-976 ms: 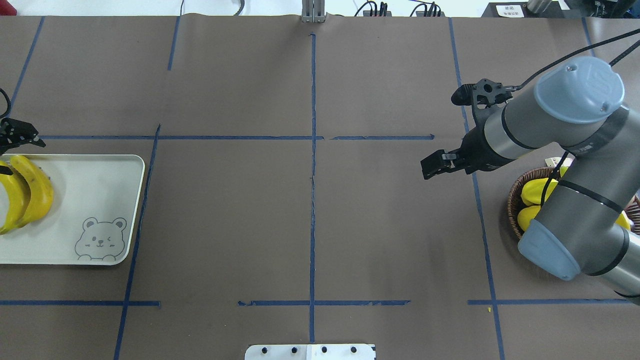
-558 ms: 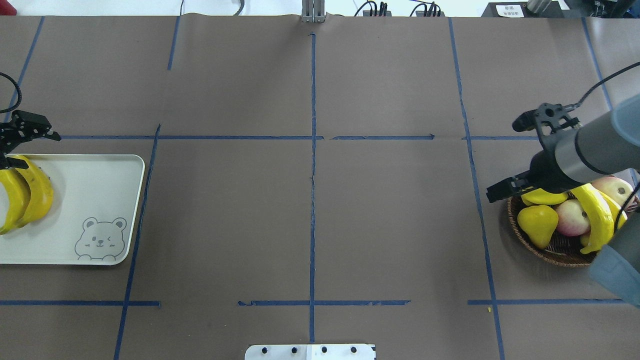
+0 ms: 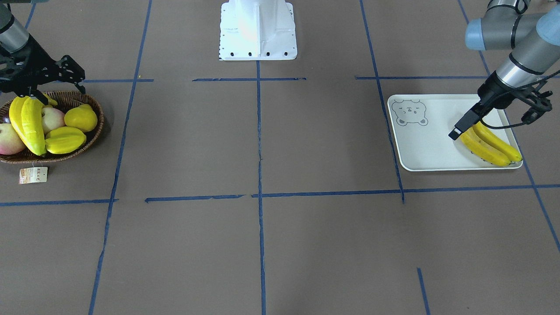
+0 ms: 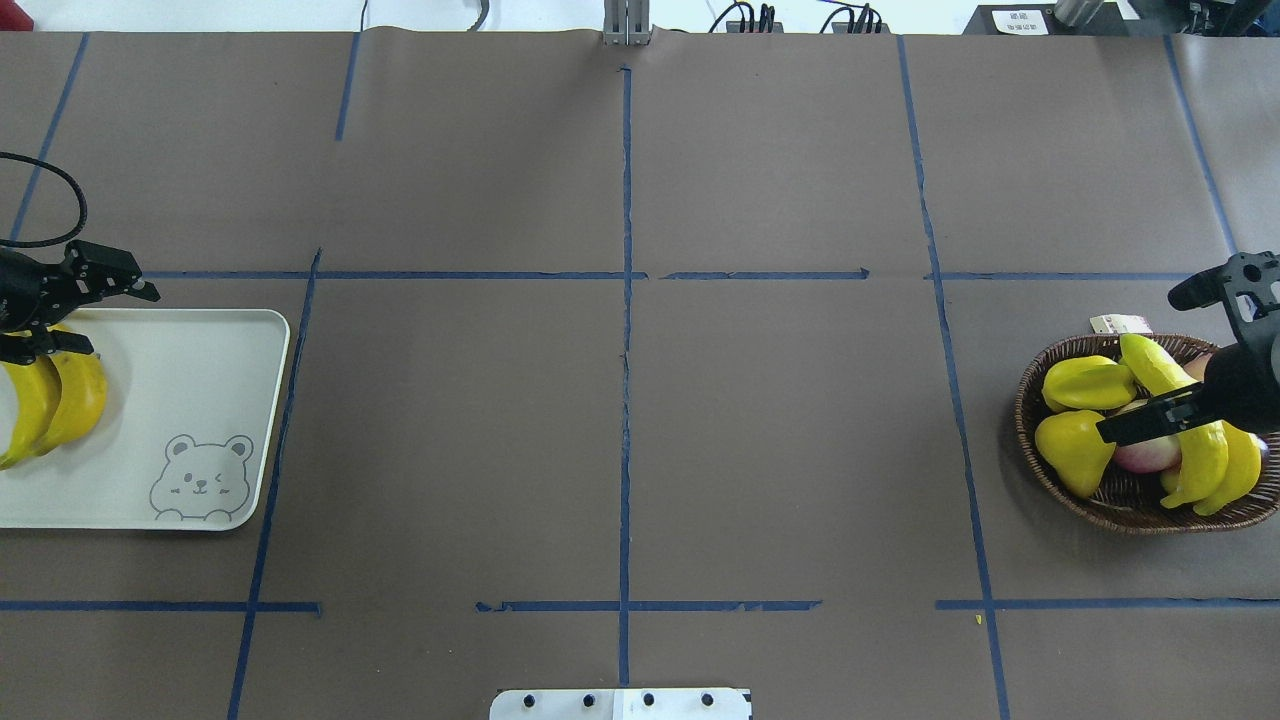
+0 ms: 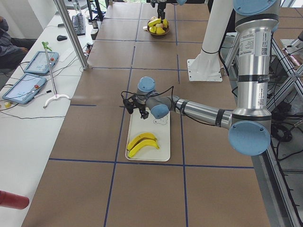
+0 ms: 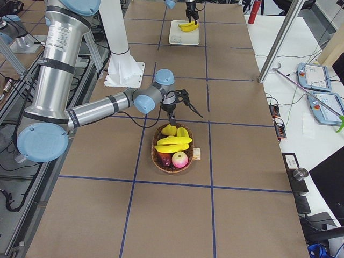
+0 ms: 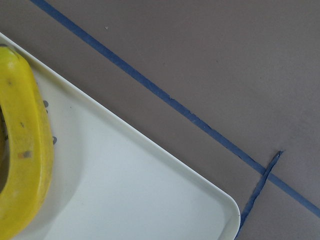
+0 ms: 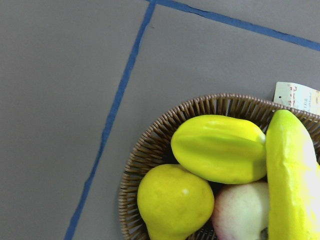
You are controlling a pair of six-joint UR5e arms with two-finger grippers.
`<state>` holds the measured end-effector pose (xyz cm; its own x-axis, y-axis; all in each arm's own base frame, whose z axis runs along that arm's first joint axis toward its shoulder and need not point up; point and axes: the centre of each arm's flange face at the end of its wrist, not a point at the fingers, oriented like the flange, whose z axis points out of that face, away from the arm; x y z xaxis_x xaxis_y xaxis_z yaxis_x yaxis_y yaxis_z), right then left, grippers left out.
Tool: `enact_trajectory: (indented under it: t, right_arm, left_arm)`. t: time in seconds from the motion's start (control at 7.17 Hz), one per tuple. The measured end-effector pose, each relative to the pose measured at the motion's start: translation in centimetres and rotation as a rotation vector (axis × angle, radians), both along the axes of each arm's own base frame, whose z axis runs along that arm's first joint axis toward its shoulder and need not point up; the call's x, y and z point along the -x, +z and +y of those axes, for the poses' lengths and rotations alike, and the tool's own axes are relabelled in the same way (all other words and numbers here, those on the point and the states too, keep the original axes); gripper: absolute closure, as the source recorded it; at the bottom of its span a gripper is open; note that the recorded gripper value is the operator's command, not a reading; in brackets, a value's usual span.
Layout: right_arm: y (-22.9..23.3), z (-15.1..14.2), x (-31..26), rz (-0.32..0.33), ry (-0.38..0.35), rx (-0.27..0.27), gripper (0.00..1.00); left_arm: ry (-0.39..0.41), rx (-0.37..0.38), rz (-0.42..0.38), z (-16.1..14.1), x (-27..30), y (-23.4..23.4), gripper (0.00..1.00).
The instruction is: Transfer all bananas from basket to plate
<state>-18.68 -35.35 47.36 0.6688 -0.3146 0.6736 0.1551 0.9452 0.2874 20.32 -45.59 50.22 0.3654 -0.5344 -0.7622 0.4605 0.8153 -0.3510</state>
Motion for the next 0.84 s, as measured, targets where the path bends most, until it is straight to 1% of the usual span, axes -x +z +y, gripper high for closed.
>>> enact_trajectory:
  t: [0.28, 0.42, 0.84]
  right_arm:
    - [2.8, 0.5, -1.0, 0.043, -0.028, -0.003, 0.0]
    - [4.2, 0.4, -1.1, 0.062, -0.041, 0.003, 0.0]
    - [6.5, 0.3, -1.1, 0.091, -0.049, 0.027, 0.0]
  left_arm:
    - [0.006, -0.005, 0.003, 0.0, -0.4, -0.3, 0.0]
    - [0.007, -0.006, 0.004, 0.0, -0.5, -0.4, 0.0]
    - [0.018, -0.005, 0.004, 0.2, -1.0, -0.3, 0.0]
